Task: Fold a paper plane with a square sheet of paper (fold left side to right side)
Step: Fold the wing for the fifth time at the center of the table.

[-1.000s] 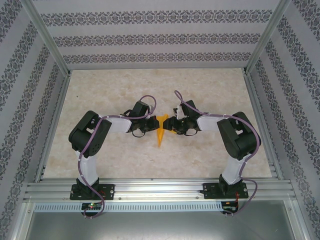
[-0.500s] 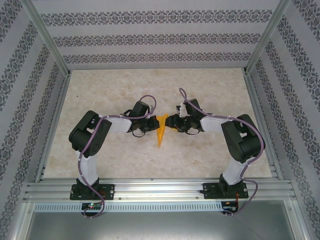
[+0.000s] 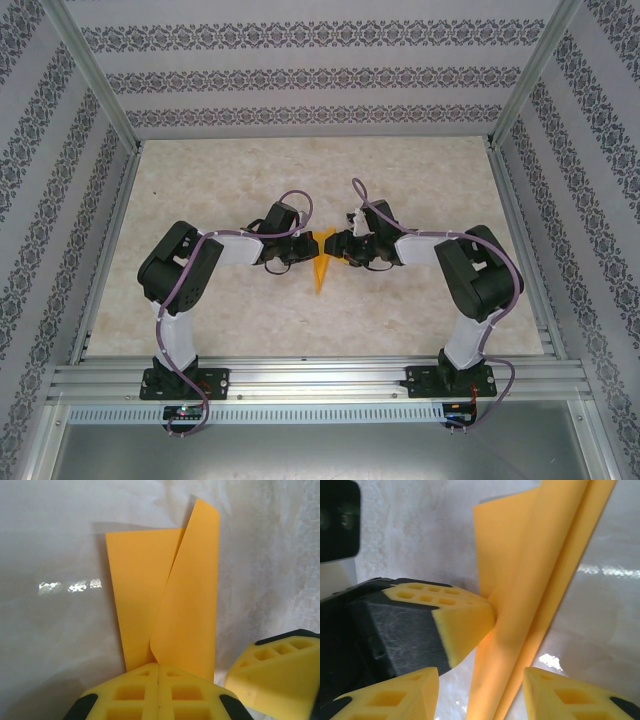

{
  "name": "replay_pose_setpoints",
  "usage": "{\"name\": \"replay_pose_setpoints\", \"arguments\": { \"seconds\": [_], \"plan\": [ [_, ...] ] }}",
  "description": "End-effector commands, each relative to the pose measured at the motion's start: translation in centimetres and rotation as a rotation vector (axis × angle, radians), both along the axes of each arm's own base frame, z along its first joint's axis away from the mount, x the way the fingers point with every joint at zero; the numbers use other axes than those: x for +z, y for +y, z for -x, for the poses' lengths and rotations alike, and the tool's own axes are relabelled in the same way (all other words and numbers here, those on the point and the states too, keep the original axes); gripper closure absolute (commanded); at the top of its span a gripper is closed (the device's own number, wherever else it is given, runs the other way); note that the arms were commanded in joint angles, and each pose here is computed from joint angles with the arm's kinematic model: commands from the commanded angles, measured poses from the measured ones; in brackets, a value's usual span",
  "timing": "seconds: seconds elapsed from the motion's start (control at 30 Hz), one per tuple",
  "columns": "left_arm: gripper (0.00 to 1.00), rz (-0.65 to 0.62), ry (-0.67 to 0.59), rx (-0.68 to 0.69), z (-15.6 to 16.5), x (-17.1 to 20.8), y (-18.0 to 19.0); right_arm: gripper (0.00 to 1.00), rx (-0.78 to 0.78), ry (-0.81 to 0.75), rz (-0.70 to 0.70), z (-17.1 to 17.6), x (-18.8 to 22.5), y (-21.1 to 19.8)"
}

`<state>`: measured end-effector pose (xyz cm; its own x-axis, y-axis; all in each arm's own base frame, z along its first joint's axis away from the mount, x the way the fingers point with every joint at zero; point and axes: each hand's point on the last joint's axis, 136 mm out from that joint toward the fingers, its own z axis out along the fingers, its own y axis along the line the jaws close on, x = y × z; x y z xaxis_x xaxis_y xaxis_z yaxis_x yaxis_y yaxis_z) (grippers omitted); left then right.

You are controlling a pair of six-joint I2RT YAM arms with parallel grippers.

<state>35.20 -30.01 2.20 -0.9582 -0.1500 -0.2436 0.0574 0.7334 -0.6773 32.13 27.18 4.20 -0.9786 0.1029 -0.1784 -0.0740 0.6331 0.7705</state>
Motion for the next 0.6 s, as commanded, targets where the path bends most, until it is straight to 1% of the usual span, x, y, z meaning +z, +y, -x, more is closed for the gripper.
{"name": "replay_pose_setpoints", "arguments": {
  "seconds": [0.0, 0.3, 0.57],
  "plan": [
    [1.0, -0.018, -0.029, 0.011, -1.0, -0.2, 0.7, 0.51, 0.006, -0.017, 0.009, -0.6, 0.0, 0.7],
    [1.0, -0.001, -0.044, 0.003, -1.0, 0.9, 0.6, 0.52, 0.001, 0.02, 0.04, -0.2, -1.6, 0.4],
    [1.0, -0.001, -0.062, 0.003, -1.2, 2.0, 0.7, 0.52, 0.006, 0.033, 0.069, 0.1, -2.2, 0.0]
  ]
}}
